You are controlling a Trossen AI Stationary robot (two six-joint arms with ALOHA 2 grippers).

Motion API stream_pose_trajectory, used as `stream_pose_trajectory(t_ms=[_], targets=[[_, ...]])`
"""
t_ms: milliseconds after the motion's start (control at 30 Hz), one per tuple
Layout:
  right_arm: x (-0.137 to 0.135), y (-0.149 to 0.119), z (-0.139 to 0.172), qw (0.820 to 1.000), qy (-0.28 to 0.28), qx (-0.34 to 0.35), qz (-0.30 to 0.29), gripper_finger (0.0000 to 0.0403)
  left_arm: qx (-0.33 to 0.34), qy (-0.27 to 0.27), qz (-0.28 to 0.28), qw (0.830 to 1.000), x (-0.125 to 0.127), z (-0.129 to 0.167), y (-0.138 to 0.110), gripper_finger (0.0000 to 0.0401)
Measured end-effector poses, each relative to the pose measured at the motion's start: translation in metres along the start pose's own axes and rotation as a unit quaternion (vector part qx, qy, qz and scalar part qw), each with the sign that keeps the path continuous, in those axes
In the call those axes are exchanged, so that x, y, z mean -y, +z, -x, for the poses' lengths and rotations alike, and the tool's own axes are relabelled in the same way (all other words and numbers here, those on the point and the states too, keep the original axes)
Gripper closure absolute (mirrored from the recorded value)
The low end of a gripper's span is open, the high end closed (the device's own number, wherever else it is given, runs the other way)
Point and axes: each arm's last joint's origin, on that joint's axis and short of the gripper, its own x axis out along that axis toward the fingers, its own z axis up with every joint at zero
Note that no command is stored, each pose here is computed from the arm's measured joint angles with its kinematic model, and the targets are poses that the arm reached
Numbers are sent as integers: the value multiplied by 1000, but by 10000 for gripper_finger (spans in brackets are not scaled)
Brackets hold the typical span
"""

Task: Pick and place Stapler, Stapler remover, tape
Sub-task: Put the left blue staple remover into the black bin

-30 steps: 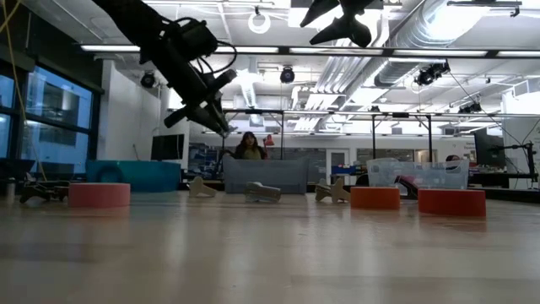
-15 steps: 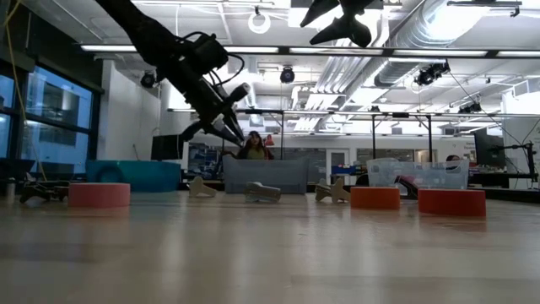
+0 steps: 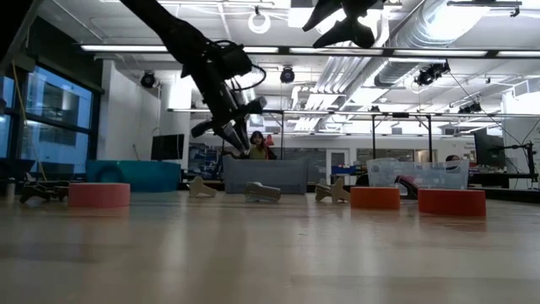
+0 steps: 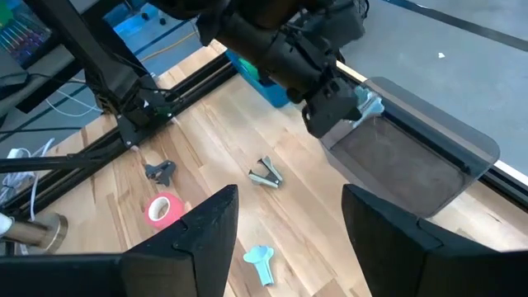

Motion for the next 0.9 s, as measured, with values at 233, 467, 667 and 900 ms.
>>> stream_pose_trajectory(t_ms=[233,467,667,900], targets=[[0,0,0,1000,0,0,0,194,-54,50,-8,997,-1,-15,-4,349],[0,0,0,1000,0,0,4,194,-66,56,-10,996,-3,-19,-7,349],[0,0,0,1000,0,0,4,194,-69,50,-9,996,-2,-20,-7,345],[0,0,0,1000,0,0,4,194,-72,47,-9,996,-2,-20,-7,310]])
